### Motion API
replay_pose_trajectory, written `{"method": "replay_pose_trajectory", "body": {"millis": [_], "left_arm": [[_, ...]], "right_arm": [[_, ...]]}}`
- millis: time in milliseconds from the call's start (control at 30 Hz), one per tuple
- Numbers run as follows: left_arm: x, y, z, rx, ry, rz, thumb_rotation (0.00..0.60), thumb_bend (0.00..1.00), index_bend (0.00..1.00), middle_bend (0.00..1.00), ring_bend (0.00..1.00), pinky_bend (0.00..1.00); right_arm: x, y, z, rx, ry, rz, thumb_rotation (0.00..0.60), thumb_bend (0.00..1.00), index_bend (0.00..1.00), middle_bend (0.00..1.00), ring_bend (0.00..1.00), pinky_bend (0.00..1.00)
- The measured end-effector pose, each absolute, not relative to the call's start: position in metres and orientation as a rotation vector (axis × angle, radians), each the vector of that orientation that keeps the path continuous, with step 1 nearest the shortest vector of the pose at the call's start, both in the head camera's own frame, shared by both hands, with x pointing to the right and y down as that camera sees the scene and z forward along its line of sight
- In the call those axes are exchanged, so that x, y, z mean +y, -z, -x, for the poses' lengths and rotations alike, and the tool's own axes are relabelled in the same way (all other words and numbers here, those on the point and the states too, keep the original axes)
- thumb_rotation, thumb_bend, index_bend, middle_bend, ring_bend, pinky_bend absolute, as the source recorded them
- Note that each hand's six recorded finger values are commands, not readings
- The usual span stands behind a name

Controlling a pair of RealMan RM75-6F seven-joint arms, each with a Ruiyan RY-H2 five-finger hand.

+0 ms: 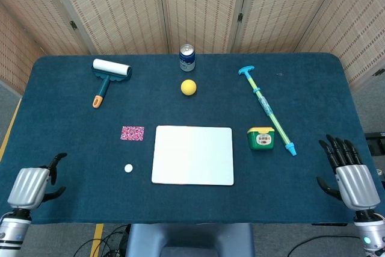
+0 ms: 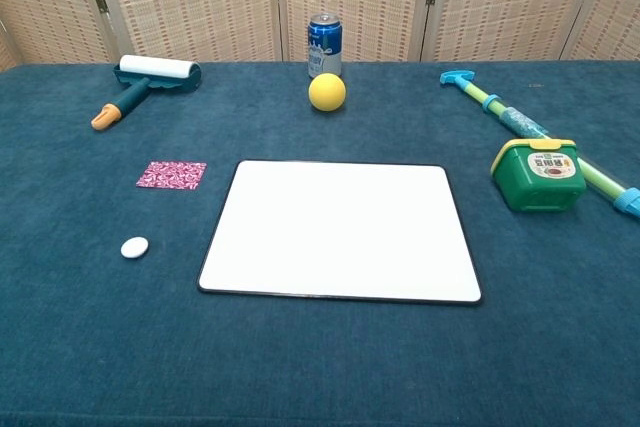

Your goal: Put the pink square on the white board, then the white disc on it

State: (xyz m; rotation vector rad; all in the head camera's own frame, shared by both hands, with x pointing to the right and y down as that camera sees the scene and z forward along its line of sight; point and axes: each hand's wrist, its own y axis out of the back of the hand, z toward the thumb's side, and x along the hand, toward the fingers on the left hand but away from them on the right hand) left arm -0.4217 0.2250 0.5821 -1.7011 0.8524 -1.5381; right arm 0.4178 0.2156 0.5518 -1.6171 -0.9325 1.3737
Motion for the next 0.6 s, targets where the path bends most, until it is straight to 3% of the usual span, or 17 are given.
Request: {"method": "replay_pose_trajectory", "body": {"millis": [267, 600], "left_arm": [[0.188, -0.617, 0.400, 0.776, 1.676, 1.866, 0.600, 0.24, 0.35, 1.00, 1.00, 1.00], [0.118, -0.650, 0.345, 0.704, 1.738, 1.919, 0.600, 0.24, 0.36, 1.00, 1.00, 1.00]], "right_arm": [[0.216, -0.547, -0.421, -0.946, -1.358, 1.642, 0.600, 0.19, 0.00, 0.00, 0.00, 0.00], [0.213, -0.548, -0.431, -0.954, -1.379, 1.655, 0.600, 0.19, 0.00, 0.00, 0.00, 0.00]]}}
